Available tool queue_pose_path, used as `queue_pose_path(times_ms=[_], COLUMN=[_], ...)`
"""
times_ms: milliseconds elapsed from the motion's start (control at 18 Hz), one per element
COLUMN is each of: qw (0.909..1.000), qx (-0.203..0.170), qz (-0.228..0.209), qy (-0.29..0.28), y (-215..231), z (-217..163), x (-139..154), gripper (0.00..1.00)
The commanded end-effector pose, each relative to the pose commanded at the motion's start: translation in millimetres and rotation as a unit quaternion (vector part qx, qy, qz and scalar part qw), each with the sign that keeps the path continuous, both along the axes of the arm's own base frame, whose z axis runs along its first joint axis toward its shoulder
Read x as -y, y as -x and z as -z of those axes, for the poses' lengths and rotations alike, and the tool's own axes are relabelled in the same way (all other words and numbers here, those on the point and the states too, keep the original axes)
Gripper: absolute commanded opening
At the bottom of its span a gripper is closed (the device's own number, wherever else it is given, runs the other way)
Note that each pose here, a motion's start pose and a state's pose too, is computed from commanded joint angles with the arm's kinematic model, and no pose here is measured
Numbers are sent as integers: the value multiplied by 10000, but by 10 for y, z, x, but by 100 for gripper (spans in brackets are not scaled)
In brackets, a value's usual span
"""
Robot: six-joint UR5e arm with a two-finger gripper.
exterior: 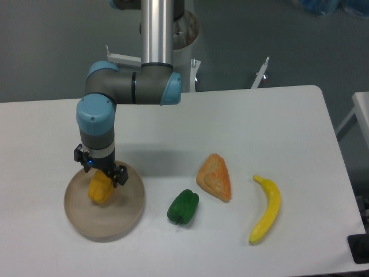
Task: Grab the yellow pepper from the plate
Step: 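Lower the gripper onto the yellow pepper and close on it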
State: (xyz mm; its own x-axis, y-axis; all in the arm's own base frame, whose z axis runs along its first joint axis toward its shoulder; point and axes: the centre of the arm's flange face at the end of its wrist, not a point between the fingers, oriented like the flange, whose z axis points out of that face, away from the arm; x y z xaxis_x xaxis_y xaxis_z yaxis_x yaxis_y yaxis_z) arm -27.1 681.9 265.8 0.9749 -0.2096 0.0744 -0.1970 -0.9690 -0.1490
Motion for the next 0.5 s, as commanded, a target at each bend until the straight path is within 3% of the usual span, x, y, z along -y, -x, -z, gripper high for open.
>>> queue_pose_path(times_ms=[56, 111, 167, 333, 500], qw=[10000, 10000, 10000, 10000, 10000], qx=[-11, -46, -64, -62, -64], qz=[-1, 10, 32, 47, 47], qy=[-13, 10, 12, 25, 18], y=[4, 10, 13, 12, 11], z=[-14, 4, 10, 27, 17], x=[-8, -3, 0, 3, 4], gripper=[96, 77, 68, 55, 51])
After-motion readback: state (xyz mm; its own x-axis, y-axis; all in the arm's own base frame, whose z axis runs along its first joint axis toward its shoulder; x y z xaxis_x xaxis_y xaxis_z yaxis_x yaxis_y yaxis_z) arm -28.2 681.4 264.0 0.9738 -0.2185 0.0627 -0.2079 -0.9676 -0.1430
